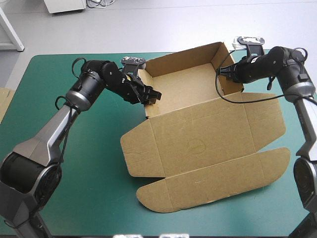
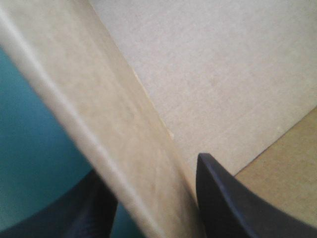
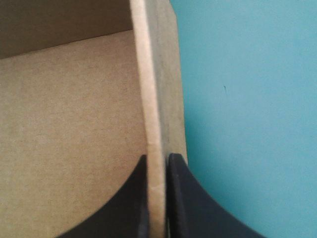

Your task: Fold the box

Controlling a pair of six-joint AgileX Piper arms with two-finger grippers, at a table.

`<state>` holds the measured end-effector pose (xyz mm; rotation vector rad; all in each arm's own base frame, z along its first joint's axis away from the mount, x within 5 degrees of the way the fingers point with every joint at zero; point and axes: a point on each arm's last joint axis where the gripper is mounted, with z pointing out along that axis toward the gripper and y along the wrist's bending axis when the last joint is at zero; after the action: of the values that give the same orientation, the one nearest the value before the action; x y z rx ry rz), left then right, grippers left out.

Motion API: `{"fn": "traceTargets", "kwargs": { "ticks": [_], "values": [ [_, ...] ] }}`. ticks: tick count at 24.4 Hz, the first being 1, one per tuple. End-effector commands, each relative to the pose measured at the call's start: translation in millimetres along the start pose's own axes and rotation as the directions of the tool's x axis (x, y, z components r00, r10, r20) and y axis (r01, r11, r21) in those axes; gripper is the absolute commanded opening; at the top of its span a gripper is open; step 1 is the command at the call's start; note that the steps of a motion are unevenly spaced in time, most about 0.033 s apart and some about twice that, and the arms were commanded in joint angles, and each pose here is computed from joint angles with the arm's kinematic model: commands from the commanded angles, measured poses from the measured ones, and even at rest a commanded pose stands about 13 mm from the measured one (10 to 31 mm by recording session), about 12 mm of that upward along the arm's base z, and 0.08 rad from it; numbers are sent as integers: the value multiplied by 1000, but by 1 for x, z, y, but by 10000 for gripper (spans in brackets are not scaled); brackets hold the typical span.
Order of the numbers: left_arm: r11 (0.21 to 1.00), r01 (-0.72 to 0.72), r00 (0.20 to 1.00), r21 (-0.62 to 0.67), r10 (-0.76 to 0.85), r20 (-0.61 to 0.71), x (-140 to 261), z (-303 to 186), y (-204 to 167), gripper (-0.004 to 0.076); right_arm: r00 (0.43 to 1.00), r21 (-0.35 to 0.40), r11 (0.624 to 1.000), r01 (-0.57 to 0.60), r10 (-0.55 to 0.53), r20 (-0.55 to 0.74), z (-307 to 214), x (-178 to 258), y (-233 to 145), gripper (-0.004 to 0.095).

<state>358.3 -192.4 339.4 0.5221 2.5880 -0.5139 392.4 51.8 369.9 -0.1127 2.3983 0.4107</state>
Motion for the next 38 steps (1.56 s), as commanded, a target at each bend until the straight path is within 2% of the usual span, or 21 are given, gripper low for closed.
{"fn": "traceTargets", "kwargs": {
  "ticks": [1, 5, 7, 15, 18, 20, 21, 24, 26, 29, 32, 38],
  "values": [
    [993, -60, 998, -100, 60, -4, -6, -13, -4, 328, 981, -113, 986, -124, 139, 136, -26, -16, 26, -13],
    [983, -88, 995, -159, 79, -68, -12, -4, -3, 316, 978, -104, 984, -148, 161, 131, -18, -15, 32, -14],
    [975, -107, 992, -196, 90, -93, -14, -1, 0, 276, 973, -107, 979, -173, 187, 134, -18, -15, 32, -14],
    [955, -136, 990, -264, 137, -13, -26, -2, 5, -8, 960, -111, 962, -251, 262, 96, -9, -12, 35, -13],
    [953, -138, 989, -269, 145, 6, -28, 1, 6, -10, 960, -108, 958, -264, 272, 67, -3, -10, 39, -13],
    [944, -153, 988, -292, 153, -24, -27, 5, 10, -10, 973, -59, 972, -227, 229, 21, 5, -3, 42, -13],
    [939, -168, 986, -301, 156, -64, -25, 9, 12, -10, 983, -16, 983, -184, 184, -29, 13, 3, 44, -13],
    [938, -176, 981, -298, 143, -130, -20, 23, 16, -10, 988, 45, 995, -87, 92, -120, 32, 15, 52, -13],
    [936, -176, 977, -304, 129, -168, -17, 36, 20, -10, 982, 137, 990, 23, 3, -190, 47, 25, 52, -13],
    [925, -172, 973, -338, 106, -205, -13, 51, 27, -10, 982, 161, 985, 64, -33, -188, 54, 25, 49, -13],
    [927, -142, 975, -346, 72, -209, -11, 64, 31, -10, 976, 223, 966, 129, -84, -202, 60, 25, 41, -14],
    [927, -137, 971, -348, 56, -234, -9, 79, 35, -10, 968, 230, 963, 142, -86, -234, 79, 30, 37, -13]
  ]
}}
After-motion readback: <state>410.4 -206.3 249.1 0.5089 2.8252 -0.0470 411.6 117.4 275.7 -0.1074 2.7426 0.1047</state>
